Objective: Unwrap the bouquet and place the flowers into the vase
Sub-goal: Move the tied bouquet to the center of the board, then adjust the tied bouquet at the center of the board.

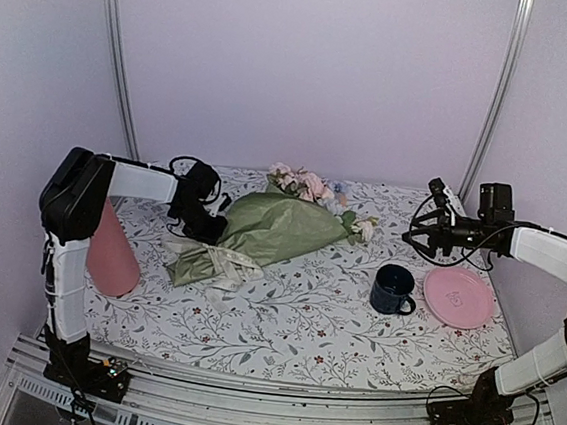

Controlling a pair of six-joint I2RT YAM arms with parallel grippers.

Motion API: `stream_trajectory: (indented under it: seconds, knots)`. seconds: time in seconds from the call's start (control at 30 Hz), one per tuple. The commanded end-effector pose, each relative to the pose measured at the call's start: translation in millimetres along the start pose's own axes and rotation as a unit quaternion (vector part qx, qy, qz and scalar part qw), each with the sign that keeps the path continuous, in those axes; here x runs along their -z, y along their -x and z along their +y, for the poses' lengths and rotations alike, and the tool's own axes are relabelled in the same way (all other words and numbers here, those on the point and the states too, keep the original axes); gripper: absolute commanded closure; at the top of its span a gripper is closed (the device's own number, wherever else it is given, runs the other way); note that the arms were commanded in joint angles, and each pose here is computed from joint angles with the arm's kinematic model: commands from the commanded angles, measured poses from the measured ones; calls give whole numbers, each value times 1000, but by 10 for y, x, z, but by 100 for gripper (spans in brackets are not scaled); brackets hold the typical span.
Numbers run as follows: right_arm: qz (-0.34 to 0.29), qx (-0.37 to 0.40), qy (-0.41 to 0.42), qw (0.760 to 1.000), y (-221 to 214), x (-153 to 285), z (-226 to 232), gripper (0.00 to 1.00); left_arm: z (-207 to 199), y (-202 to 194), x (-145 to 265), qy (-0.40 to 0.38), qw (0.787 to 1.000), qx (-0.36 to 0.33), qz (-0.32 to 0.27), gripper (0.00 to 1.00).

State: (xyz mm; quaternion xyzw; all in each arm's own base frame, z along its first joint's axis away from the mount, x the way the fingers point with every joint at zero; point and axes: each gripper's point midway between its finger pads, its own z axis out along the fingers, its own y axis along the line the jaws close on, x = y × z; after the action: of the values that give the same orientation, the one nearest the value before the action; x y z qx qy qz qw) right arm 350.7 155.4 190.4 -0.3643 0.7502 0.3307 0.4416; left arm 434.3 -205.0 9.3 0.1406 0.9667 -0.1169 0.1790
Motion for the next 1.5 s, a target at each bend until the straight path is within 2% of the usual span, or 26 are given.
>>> stream_trajectory:
  seconds: [0.0, 0.27, 0.4, 0.53, 0.63, 0.73, 0.8, 0.97, 1.07, 1.17, 1.3, 1.47]
  knots:
    - [7, -2, 6, 1000, 59, -44, 11, 18, -608, -598, -88, -87, 994, 16, 61, 100]
    - [88, 30, 9, 996, -51, -484, 132, 21, -1614, -840, 212, -236, 971, 23, 6, 100]
    - [117, 50, 17, 992, -6, -706, 192, 21, -1537, -844, 396, -211, 976, 36, -26, 92]
    - [136, 54, 20, 989, 11, -881, 134, 22, -1419, -769, 705, -186, 979, 18, -76, 68]
    - [150, 67, 5, 986, 42, -1036, 27, 23, -1536, -666, 901, -212, 972, -4, -102, 44]
    - [164, 78, -5, 983, 36, -1221, -45, 23, -1653, -516, 1026, -234, 963, -19, -133, 26]
    - [169, 85, -11, 982, 57, -1364, -111, 24, -1701, -375, 1079, -238, 958, -24, -158, 17]
    - [158, 90, -35, 983, 316, -1696, -278, 24, -1692, 163, 1136, -204, 948, -34, -241, 14]
    - [157, 88, -58, 982, 387, -1862, -428, 24, -1680, 476, 1047, -189, 946, -40, -259, 15]
    - [155, 80, -80, 981, 354, -2012, -602, 25, -1643, 683, 842, -180, 951, -34, -250, 17]
    - [164, 53, -114, 978, 262, -2203, -843, 25, -1268, 823, 480, -153, 960, 38, -232, 28]
    - [176, 23, -137, 975, 267, -2168, -899, 25, -902, 777, 343, -159, 953, 128, -224, 35]
